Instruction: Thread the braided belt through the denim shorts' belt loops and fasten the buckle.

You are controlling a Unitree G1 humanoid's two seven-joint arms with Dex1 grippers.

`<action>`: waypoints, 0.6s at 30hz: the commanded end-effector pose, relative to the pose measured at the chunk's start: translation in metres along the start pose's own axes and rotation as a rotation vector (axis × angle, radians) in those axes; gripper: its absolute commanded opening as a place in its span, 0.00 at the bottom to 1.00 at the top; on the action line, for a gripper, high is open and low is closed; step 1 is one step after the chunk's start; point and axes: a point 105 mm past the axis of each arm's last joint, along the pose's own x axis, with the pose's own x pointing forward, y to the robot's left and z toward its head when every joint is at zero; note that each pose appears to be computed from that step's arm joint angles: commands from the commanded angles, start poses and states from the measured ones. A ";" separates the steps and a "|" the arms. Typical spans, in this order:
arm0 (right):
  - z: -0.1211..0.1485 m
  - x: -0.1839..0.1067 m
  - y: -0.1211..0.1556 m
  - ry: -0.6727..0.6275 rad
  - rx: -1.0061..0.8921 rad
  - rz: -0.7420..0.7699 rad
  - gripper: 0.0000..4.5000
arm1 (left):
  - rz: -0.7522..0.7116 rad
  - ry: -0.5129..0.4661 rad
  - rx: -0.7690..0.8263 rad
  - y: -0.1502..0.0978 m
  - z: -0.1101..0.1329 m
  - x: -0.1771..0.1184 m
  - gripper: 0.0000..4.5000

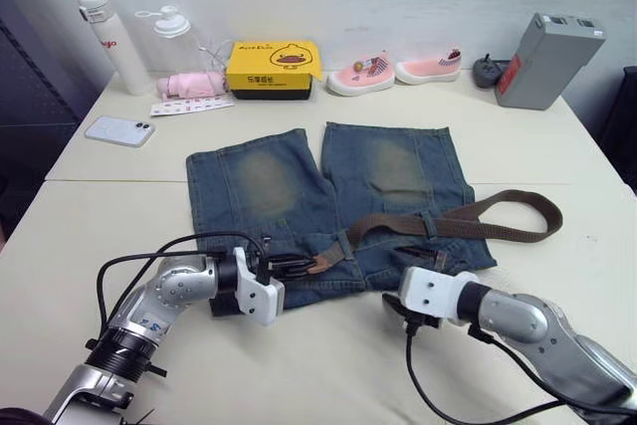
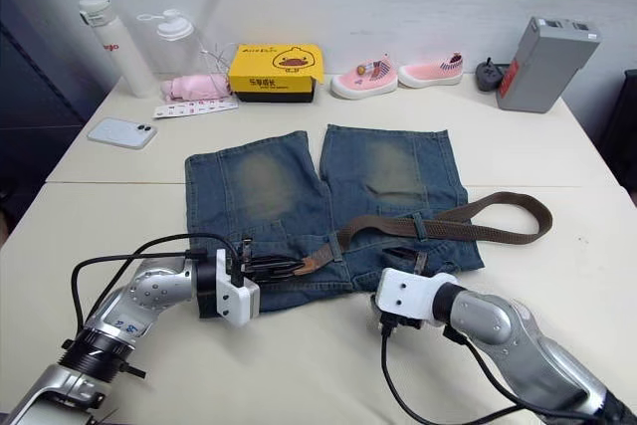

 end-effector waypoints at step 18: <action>-0.103 -0.066 -0.069 0.396 0.255 -0.311 0.01 | -0.003 -0.026 0.017 -0.004 0.011 -0.003 0.00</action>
